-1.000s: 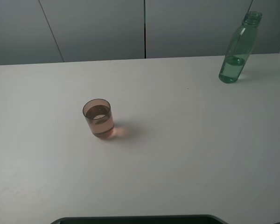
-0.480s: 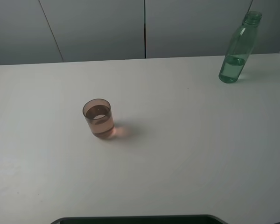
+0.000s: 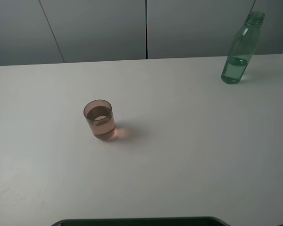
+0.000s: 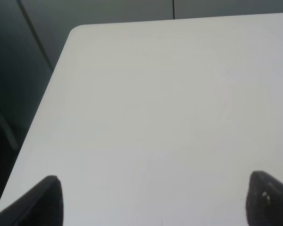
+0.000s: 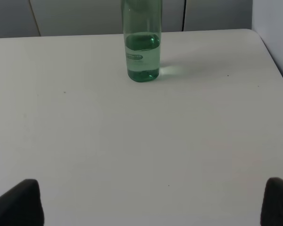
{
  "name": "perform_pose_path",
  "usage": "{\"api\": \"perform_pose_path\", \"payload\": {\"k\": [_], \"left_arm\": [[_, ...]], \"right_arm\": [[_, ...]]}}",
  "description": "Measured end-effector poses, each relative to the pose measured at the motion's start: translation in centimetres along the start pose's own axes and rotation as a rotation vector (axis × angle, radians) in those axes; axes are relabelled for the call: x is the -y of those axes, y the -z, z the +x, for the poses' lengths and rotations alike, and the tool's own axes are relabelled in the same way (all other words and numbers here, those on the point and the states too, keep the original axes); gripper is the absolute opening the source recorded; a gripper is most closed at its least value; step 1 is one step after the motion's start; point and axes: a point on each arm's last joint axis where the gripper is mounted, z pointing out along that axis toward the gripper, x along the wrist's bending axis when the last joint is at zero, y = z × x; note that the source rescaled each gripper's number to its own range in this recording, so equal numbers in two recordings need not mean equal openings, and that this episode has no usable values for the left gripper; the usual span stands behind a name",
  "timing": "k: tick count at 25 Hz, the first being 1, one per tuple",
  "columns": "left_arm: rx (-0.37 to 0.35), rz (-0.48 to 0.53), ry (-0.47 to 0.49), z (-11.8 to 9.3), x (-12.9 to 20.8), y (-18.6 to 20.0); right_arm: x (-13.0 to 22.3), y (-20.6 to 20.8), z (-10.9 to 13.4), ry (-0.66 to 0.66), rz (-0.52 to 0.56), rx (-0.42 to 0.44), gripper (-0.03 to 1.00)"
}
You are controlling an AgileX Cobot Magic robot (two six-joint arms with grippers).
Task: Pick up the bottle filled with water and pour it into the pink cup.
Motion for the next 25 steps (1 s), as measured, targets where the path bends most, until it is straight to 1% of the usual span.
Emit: {"api": "perform_pose_path", "payload": {"k": [25], "left_arm": [[0.000, 0.000, 0.000, 0.00, 0.00, 0.00]], "right_arm": [[0.01, 0.02, 0.00, 0.000, -0.001, 0.000, 1.00]]}}
